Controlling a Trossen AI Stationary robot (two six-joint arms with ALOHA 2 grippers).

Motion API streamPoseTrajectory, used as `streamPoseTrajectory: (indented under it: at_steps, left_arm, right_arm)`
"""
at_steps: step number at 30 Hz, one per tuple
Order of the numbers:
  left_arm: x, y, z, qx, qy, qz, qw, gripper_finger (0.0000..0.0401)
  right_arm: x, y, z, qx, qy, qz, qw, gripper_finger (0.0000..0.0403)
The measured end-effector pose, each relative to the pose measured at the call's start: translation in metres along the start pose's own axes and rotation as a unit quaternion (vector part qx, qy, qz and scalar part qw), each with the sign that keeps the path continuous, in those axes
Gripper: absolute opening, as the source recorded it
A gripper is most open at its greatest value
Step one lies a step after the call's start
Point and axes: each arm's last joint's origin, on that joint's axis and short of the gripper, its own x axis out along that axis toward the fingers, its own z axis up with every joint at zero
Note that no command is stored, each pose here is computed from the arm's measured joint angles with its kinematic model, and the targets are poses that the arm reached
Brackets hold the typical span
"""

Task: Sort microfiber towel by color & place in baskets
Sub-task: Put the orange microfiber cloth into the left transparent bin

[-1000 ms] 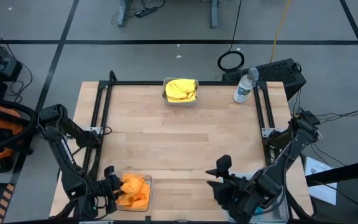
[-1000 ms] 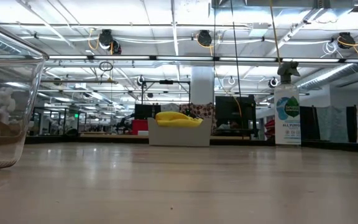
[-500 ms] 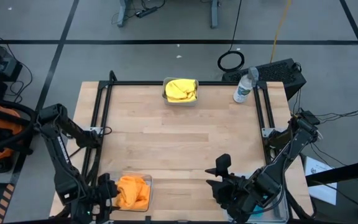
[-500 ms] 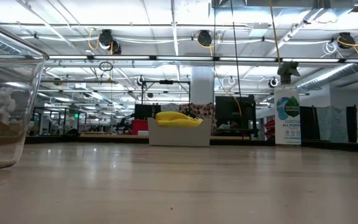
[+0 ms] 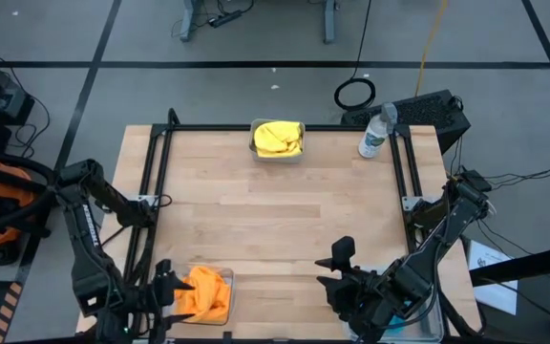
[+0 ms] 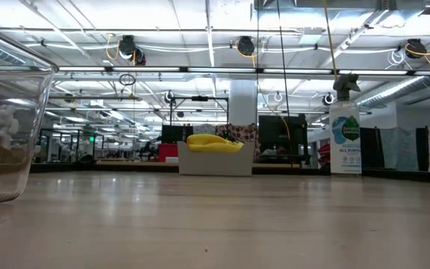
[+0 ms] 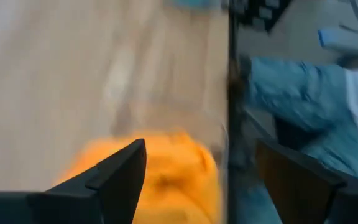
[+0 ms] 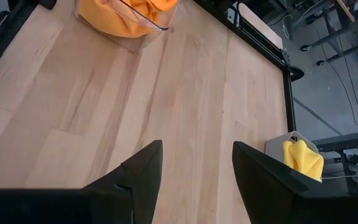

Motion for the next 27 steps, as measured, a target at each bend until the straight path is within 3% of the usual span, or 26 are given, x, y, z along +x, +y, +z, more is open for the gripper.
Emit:
streamPoseTrajectory:
  at_steps: [4,8,12,16,22,27]
  left_arm:
    - [0.014,0.001,0.0,0.058,-0.075,0.03,0.995,0.0298]
    - [0.041,-0.008,-0.008,0.101,-0.064,0.003,0.993,0.0272]
    - [0.065,-0.017,-0.02,0.139,-0.043,-0.027,0.989,0.0221]
    - [0.077,-0.009,-0.032,0.129,0.0,0.021,0.991,0.0143]
    - [0.07,0.005,-0.048,0.094,0.066,0.078,0.99,0.0018]
    - [0.057,0.01,-0.063,0.078,0.094,0.103,0.987,0.002]
  right_arm:
    - [0.0,0.0,0.0,0.002,0.0,0.0,1.0,0.0187]
    - [0.0,0.0,0.0,0.01,0.0,0.0,1.0,0.0187]
    - [0.0,0.0,0.0,0.01,0.0,0.0,1.0,0.0187]
    - [0.001,-0.001,0.0,0.012,0.0,-0.002,1.0,0.0187]
    - [0.007,0.0,0.001,0.014,0.004,-0.006,1.0,0.0187]
    - [0.012,0.003,0.0,0.011,0.002,-0.007,1.0,0.0187]
